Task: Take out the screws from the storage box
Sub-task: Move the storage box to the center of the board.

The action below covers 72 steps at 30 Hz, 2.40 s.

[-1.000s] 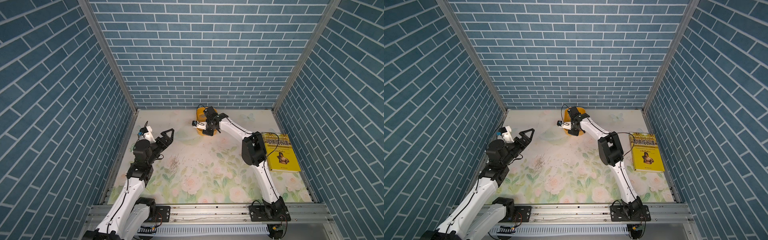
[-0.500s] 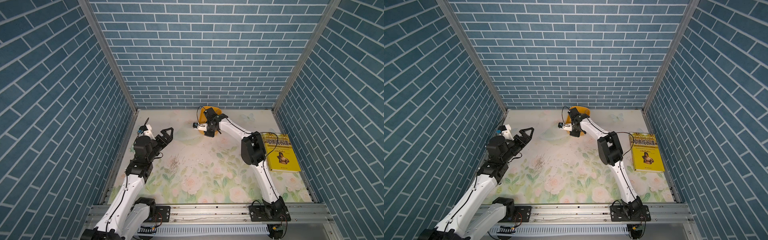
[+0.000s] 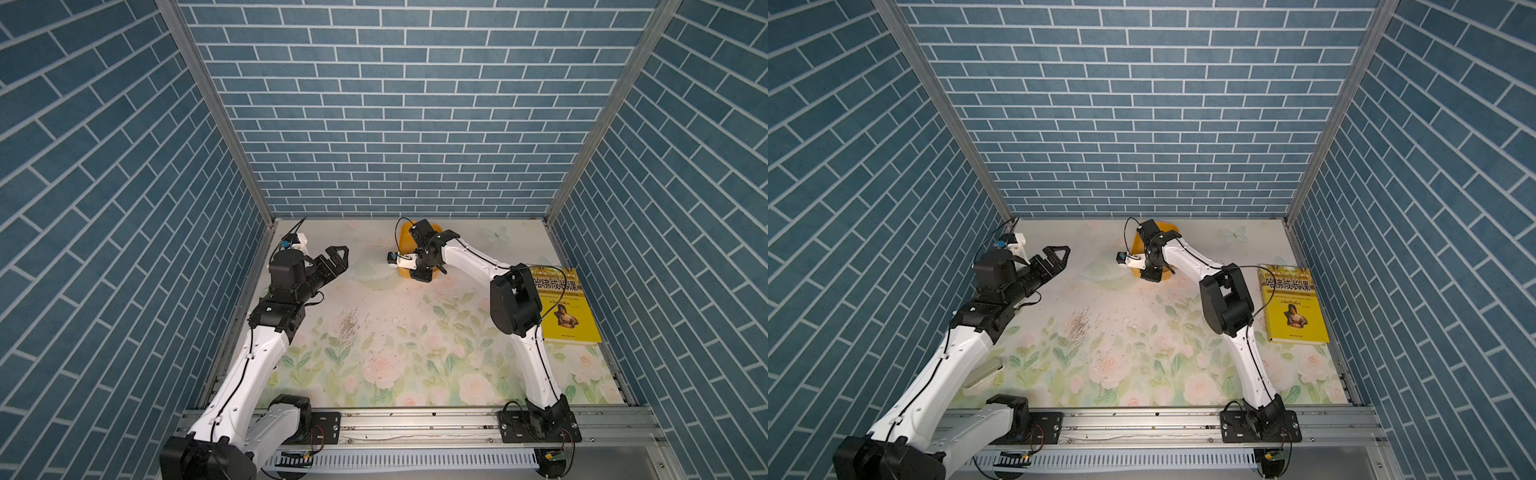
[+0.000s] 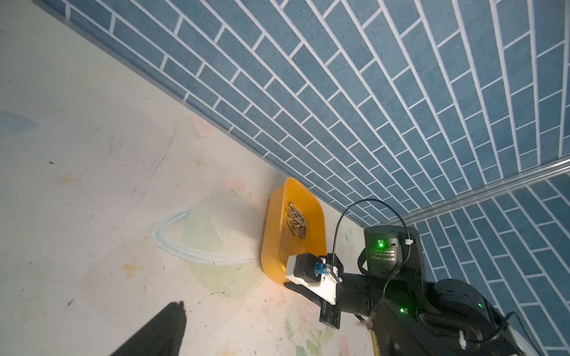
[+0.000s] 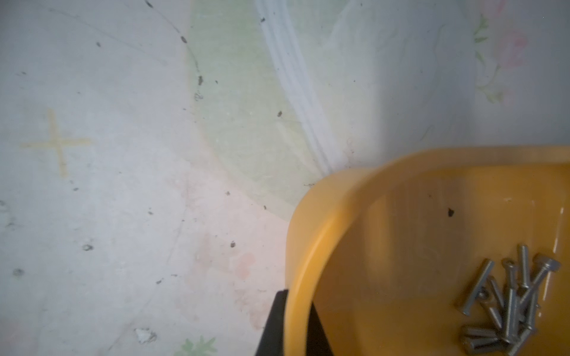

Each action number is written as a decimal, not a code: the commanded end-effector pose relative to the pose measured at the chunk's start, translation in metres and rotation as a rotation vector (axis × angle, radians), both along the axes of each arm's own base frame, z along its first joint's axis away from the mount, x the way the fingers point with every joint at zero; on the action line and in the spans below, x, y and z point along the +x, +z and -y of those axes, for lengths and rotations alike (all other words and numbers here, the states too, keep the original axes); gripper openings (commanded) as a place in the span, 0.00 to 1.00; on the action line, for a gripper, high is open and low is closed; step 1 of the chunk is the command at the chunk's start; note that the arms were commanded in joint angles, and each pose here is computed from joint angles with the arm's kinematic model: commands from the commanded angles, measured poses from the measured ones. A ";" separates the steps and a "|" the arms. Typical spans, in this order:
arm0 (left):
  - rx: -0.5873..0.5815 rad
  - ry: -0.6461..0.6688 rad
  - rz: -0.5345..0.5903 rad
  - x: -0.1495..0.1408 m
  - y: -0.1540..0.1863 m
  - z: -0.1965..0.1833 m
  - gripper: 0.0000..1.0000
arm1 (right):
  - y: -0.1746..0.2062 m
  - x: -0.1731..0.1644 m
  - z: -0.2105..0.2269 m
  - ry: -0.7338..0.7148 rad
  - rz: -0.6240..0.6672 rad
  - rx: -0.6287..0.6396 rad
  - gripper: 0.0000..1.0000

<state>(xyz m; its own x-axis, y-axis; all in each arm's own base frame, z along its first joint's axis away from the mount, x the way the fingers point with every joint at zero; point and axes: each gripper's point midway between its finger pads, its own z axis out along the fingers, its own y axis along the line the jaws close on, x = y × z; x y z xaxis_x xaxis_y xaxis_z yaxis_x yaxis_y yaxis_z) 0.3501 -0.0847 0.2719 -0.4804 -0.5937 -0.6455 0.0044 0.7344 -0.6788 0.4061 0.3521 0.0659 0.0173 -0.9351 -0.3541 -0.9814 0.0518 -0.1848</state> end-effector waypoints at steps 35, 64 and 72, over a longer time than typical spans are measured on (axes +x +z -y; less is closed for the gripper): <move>0.217 0.015 -0.067 0.004 -0.016 -0.017 1.00 | 0.014 -0.285 -0.026 0.351 -0.138 -0.054 0.00; 0.208 0.002 -0.083 0.006 -0.021 -0.014 1.00 | -0.043 -0.316 -0.008 0.022 -0.261 -0.146 0.00; 0.206 0.002 -0.087 0.005 -0.023 -0.014 1.00 | -0.044 -0.320 -0.006 -0.006 -0.247 -0.140 0.00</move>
<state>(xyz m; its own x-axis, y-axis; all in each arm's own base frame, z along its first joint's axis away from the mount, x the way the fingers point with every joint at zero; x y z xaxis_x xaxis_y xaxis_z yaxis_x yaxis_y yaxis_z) 0.3553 -0.0714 0.2547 -0.5289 -0.4614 -0.7123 -0.0446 0.8533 -0.5195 0.1052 0.3893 0.0478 0.0658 -0.9389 -0.3379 -0.9974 -0.0522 -0.0495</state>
